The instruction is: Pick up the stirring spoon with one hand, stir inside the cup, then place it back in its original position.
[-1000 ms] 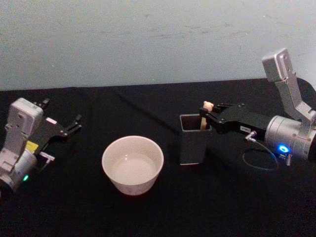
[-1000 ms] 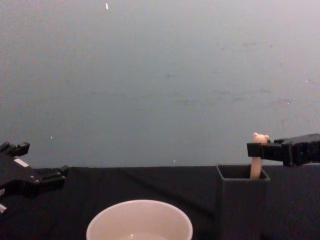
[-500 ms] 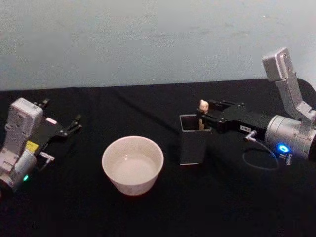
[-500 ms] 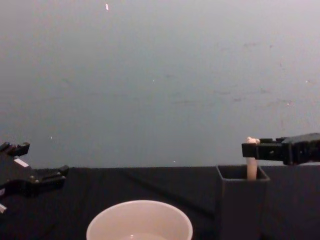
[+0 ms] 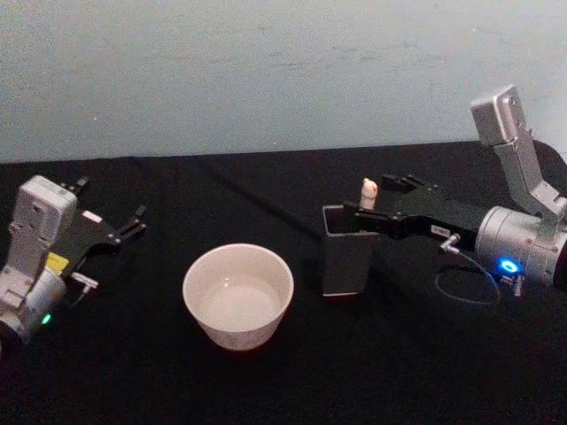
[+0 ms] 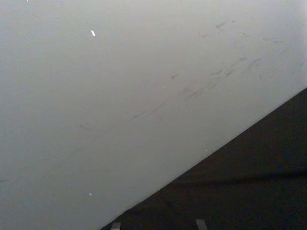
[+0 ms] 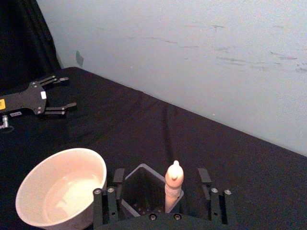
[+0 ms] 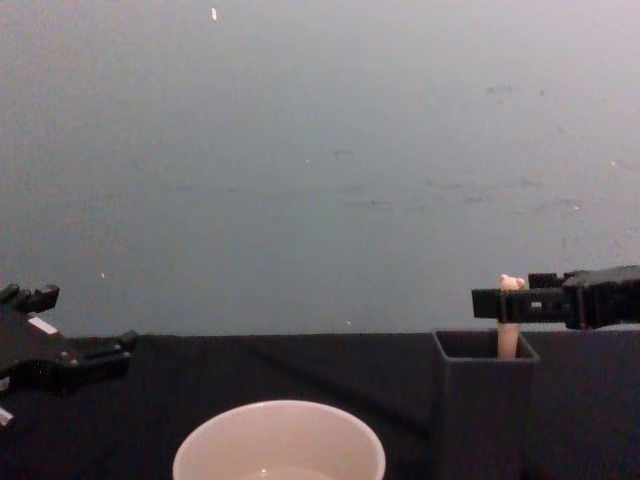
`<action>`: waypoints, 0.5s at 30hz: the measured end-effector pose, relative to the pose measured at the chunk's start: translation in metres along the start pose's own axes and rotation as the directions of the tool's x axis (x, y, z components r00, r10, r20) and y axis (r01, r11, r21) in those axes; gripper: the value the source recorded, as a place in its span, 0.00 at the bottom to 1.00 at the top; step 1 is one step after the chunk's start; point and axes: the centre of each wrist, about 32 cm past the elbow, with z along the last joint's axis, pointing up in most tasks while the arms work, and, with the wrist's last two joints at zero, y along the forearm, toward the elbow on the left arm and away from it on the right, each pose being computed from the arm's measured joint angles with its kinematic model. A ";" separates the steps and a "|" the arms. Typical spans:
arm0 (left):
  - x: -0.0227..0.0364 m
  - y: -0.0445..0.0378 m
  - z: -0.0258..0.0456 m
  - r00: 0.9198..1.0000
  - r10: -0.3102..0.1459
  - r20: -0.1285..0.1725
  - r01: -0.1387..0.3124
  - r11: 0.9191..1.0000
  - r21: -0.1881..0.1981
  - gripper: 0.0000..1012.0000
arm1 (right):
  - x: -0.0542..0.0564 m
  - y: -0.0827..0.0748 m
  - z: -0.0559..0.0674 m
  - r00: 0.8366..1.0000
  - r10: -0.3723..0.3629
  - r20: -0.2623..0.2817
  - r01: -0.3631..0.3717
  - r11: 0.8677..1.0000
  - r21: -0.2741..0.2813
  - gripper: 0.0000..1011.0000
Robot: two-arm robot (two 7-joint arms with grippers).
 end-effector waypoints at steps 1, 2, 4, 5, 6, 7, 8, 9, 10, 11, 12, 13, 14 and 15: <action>0.0000 0.0000 0.0000 1.000 0.000 0.000 0.000 1.000 0.000 0.99 | 0.000 0.000 0.000 1.000 0.000 0.000 0.000 1.000 0.000 0.94; 0.0000 0.0000 0.0000 1.000 0.000 0.000 0.000 1.000 0.000 0.99 | 0.000 0.000 0.000 1.000 0.000 0.000 0.000 1.000 0.000 0.95; 0.0000 0.0000 0.0000 1.000 0.000 0.000 0.000 1.000 0.000 0.99 | -0.001 0.000 0.000 1.000 -0.002 0.003 0.002 1.000 0.005 0.99; 0.0000 0.0000 0.0000 1.000 0.000 0.000 0.000 1.000 0.000 0.99 | -0.001 0.000 0.000 1.000 -0.006 0.005 0.006 1.000 0.010 0.99; 0.0000 0.0000 0.0000 1.000 0.000 0.000 0.000 1.000 0.000 0.99 | -0.002 0.000 0.000 1.000 -0.011 0.008 0.010 1.000 0.017 0.99; 0.0000 0.0000 0.0000 1.000 0.000 0.000 0.000 1.000 0.000 0.99 | -0.003 0.000 0.001 1.000 -0.024 0.013 0.024 0.999 0.034 0.99; 0.0000 0.0000 0.0000 1.000 0.000 0.000 0.000 1.000 0.000 0.99 | -0.004 -0.001 0.001 0.999 -0.033 0.014 0.033 0.998 0.046 0.99; 0.0000 0.0000 0.0000 1.000 0.000 0.000 0.000 1.000 0.000 0.99 | -0.005 -0.001 0.001 0.999 -0.046 0.014 0.045 0.997 0.065 0.99; 0.0000 0.0000 0.0000 1.000 0.000 0.000 0.000 1.000 0.000 0.99 | -0.008 -0.001 0.001 0.997 -0.081 0.015 0.079 0.991 0.107 0.99; 0.0000 0.0000 0.0000 1.000 0.000 0.000 0.000 1.000 0.000 0.99 | -0.010 0.000 0.000 0.995 -0.098 0.015 0.096 0.987 0.131 0.99; 0.0000 0.0000 0.0000 1.000 0.000 0.000 0.000 1.000 0.000 0.99 | -0.014 0.000 -0.001 0.988 -0.154 0.017 0.148 0.970 0.193 0.99; 0.0000 0.0000 0.0000 1.000 0.000 0.000 0.000 1.000 0.000 0.99 | -0.017 0.001 -0.002 0.983 -0.185 0.022 0.175 0.958 0.225 0.99; 0.0000 0.0000 0.0000 1.000 0.000 0.000 0.000 1.000 0.000 0.99 | -0.019 0.003 -0.003 0.976 -0.216 0.026 0.202 0.945 0.256 0.99; 0.0000 0.0000 0.0000 1.000 0.000 0.000 0.000 1.000 0.000 0.99 | -0.021 0.004 -0.004 0.969 -0.247 0.027 0.229 0.931 0.283 0.99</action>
